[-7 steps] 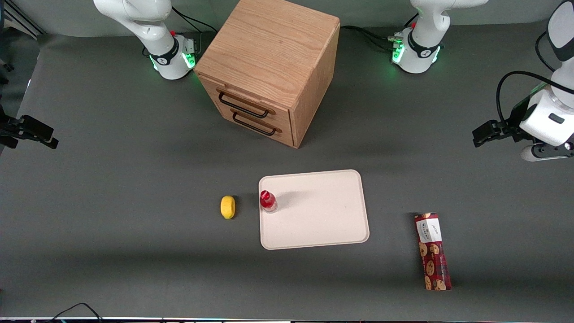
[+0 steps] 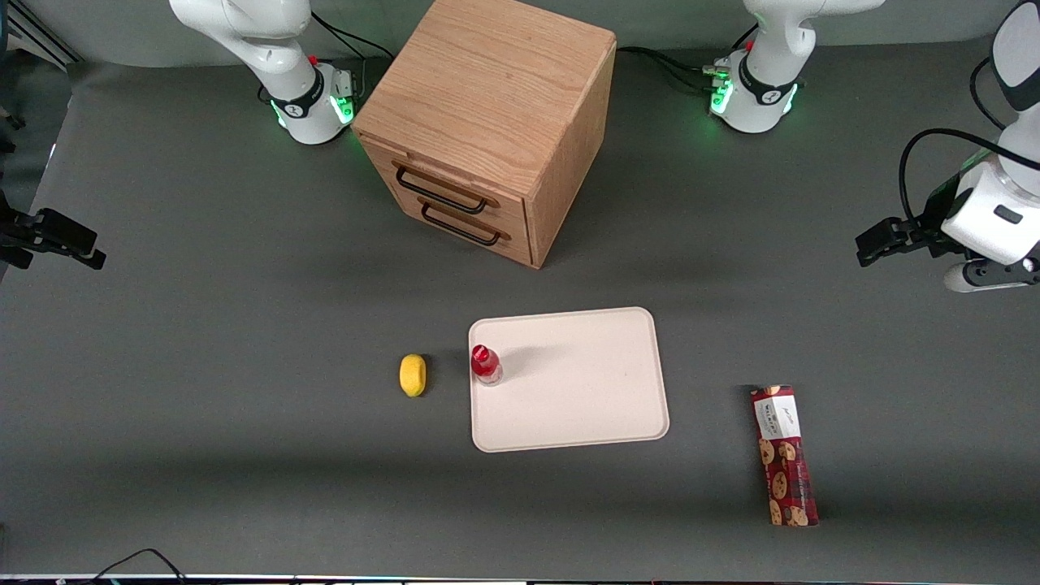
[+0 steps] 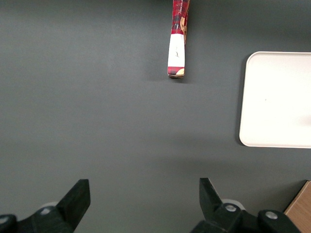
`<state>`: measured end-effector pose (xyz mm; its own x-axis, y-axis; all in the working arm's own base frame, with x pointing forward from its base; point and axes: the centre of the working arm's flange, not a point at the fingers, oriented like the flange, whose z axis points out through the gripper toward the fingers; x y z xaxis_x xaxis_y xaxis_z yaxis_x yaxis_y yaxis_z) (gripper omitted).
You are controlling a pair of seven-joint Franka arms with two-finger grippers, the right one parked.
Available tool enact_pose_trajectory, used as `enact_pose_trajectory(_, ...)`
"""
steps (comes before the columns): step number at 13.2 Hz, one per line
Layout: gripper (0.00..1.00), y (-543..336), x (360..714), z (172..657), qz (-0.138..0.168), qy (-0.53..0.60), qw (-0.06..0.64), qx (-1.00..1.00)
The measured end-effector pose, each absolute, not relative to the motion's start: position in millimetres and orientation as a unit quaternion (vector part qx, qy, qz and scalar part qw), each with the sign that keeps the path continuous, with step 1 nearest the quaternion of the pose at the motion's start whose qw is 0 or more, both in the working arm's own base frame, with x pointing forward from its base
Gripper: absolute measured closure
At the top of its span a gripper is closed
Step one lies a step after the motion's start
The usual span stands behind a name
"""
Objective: Place red cookie box on tray
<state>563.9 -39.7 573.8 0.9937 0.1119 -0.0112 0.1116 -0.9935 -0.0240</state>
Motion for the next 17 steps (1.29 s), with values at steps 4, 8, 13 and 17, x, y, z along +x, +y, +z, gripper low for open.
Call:
enact_pose_trajectory(4,0.00,-40,564,574,0.006,-0.056,0.012,-0.998)
enact_pose_trajectory(8,0.00,-40,564,574,0.005,-0.056,0.012,-0.998)
enact_pose_trajectory(13,0.00,-56,597,575,-0.007,-0.042,0.004,-0.999)
enact_pose_trajectory(17,0.00,-79,651,516,0.006,-0.026,-0.009,-1.000)
